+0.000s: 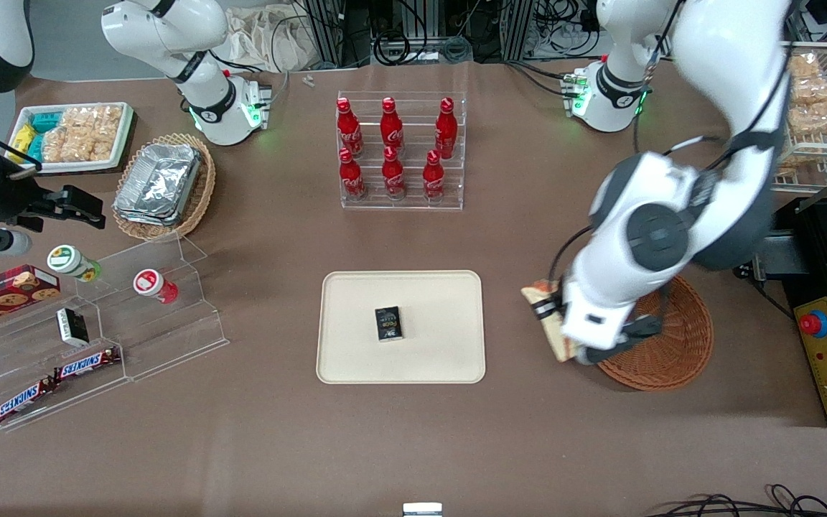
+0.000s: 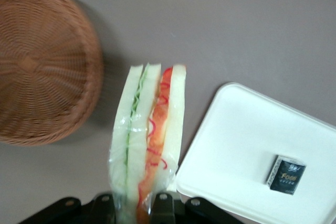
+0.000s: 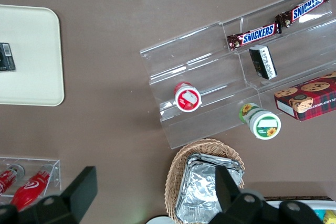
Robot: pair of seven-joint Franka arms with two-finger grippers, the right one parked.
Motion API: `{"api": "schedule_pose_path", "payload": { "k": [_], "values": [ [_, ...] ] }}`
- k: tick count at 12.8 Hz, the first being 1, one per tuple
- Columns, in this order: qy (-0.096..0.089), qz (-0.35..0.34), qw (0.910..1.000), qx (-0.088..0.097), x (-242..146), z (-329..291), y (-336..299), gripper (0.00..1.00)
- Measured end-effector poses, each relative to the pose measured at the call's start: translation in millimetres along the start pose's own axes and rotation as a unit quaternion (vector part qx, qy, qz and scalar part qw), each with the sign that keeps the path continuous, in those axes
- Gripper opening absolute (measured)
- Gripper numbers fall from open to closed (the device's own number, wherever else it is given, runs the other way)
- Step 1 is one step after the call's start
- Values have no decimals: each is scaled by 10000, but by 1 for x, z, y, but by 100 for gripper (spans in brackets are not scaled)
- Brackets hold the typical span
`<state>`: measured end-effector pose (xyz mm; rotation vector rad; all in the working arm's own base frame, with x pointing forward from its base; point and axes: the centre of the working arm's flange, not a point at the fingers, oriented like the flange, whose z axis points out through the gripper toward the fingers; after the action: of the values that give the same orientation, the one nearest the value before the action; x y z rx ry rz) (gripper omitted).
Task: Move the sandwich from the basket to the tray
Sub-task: 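Carry the sandwich with the left gripper over to the cream tray, then lower the sandwich onto the tray beside the tissue pack and release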
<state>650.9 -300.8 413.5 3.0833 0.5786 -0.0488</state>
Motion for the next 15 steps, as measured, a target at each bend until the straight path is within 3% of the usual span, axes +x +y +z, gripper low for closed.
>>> {"api": "schedule_pose_path", "payload": {
  "k": [2,4,8,13,15],
  "values": [
    [-14,371,9993,-6,-12,63,39,19],
    [-68,568,9983,-140,-24,109,64,19],
    [-40,784,9961,-395,-44,152,93,19],
    [-189,1072,9936,-299,-73,190,111,19],
    [-120,1071,9936,-347,-70,180,113,38]
  ]
}}
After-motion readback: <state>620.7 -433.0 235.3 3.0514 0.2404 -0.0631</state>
